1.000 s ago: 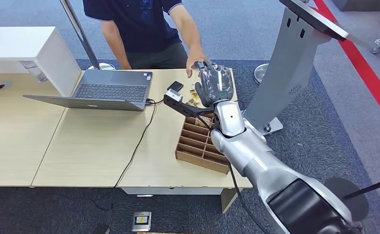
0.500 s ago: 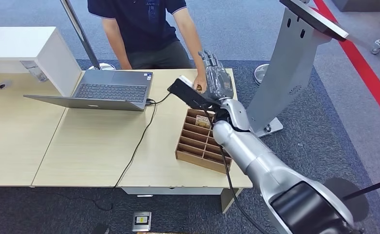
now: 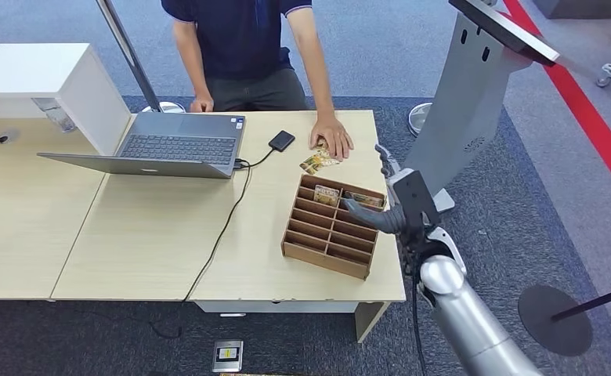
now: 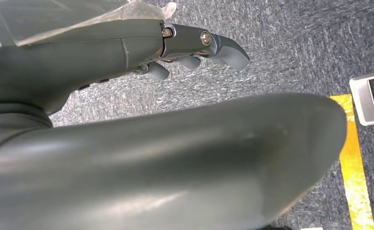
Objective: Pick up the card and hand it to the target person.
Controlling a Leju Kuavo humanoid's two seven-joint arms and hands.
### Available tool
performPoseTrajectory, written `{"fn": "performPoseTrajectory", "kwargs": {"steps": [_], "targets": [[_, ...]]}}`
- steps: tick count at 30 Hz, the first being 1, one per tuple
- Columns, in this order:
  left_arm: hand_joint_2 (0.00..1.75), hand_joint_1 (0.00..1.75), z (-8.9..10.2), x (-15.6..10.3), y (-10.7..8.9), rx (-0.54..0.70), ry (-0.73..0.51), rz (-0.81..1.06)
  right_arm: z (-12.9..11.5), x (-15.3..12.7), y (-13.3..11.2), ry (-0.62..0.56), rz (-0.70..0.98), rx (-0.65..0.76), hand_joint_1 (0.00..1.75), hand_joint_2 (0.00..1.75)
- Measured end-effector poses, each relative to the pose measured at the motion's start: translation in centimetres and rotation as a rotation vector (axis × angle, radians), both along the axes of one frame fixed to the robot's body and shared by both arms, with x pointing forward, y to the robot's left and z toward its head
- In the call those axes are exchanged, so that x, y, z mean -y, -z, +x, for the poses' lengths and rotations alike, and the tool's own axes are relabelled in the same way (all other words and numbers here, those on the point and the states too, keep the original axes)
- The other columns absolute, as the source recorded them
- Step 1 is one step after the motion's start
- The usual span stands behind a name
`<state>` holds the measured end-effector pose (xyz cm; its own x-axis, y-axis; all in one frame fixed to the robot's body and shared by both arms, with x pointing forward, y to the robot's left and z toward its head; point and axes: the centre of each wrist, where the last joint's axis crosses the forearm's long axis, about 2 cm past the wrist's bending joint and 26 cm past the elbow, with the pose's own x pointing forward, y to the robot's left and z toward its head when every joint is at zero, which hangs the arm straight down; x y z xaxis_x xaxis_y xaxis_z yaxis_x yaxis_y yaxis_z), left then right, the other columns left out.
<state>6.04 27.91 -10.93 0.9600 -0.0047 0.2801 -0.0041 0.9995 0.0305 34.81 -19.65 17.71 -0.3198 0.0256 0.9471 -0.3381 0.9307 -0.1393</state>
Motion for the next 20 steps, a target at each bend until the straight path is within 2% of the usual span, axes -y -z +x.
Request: {"fn": "performPoseTrajectory", "kwargs": {"steps": [8, 13, 18, 19, 20], "targets": [[0.0, 0.0, 0.0, -0.3, 0.0, 0.005, -0.024, 0.002, -5.2, 3.1, 0.7, -0.048, -0.002, 0.07, 0.0, 1.75], [0.0, 0.0, 0.0, -0.4, 0.0, 0.006, -0.047, 0.0, -7.9, 3.9, 2.4, -0.089, -0.01, 0.026, 0.0, 1.75], [0.0, 0.0, 0.1, -0.7, 0.0, 0.006, -0.05, 0.002, -9.3, 4.5, 3.9, -0.09, -0.003, -0.034, 0.0, 1.75], [0.0, 0.0, 0.1, -0.7, 0.0, 0.006, -0.049, 0.002, -9.4, 4.6, 4.0, -0.088, -0.002, -0.04, 0.0, 1.31], [0.0, 0.0, 0.1, -0.7, 0.0, 0.005, -0.049, 0.002, -9.5, 4.7, 4.1, -0.087, -0.002, -0.043, 0.0, 1.16]]}}
